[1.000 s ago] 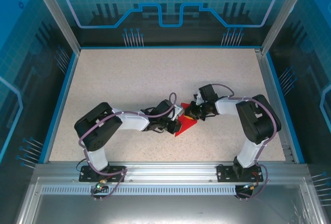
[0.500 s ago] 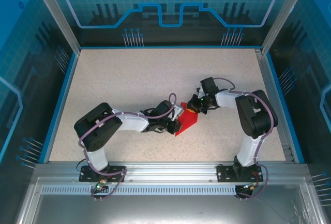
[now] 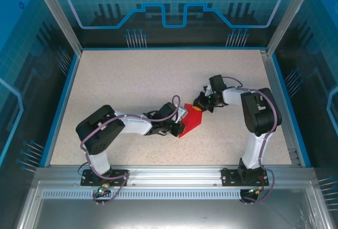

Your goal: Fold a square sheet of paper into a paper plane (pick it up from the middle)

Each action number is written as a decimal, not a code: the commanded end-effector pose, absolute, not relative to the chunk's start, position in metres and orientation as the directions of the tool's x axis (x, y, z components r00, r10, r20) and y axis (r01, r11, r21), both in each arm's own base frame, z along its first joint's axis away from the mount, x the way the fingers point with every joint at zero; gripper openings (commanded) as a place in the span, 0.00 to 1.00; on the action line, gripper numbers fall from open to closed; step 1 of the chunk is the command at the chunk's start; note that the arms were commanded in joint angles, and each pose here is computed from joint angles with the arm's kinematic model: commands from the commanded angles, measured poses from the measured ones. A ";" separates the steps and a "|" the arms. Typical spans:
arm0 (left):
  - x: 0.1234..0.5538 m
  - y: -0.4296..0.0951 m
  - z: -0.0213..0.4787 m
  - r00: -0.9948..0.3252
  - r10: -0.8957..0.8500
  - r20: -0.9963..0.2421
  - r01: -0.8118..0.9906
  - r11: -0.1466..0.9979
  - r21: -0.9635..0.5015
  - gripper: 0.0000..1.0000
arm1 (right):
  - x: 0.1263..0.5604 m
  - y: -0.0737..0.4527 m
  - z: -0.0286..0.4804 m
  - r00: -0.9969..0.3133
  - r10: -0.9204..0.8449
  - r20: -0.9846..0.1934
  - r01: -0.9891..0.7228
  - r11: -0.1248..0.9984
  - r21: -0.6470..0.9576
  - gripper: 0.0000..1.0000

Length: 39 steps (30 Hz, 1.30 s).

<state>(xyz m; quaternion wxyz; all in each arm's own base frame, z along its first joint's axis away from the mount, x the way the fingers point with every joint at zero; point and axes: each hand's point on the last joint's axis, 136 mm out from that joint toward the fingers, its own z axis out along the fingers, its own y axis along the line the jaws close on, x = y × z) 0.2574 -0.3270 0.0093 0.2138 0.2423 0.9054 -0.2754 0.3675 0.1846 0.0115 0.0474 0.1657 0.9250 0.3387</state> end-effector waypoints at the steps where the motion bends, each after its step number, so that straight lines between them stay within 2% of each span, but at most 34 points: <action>1: 0.193 -0.244 -0.073 -0.881 0.443 -0.164 0.472 0.849 -0.238 0.00 | 0.404 0.139 0.001 -0.894 0.438 -0.090 0.311 0.753 0.580 0.09; 12: 0.196 -0.257 -0.066 -0.879 0.442 -0.178 0.476 0.835 -0.277 0.00 | 0.416 0.136 0.038 -0.895 0.419 -0.155 0.233 0.735 0.636 0.08; 19: 0.208 -0.281 -0.045 -0.882 0.416 -0.222 0.470 0.812 -0.346 0.07 | 0.376 0.156 0.068 -0.918 0.365 -0.157 0.169 0.717 0.677 0.12; 23: 0.218 -0.299 -0.022 -0.880 0.396 -0.263 0.472 0.790 -0.392 0.09 | 0.337 0.175 0.066 -0.934 0.335 -0.123 0.161 0.702 0.693 0.17; 29: 0.230 -0.312 0.013 -0.869 0.371 -0.327 0.485 0.766 -0.421 0.12 | 0.303 0.198 0.050 -0.952 0.299 -0.074 0.165 0.698 0.697 0.27; 33: 0.236 -0.315 0.034 -0.864 0.351 -0.361 0.488 0.758 -0.433 0.16 | 0.297 0.206 0.040 -0.956 0.288 -0.057 0.165 0.688 0.707 0.32; 39: 0.251 -0.306 0.038 -0.870 0.322 -0.374 0.467 0.781 -0.414 0.19 | 0.302 0.211 0.036 -0.958 0.281 -0.055 0.160 0.684 0.711 0.36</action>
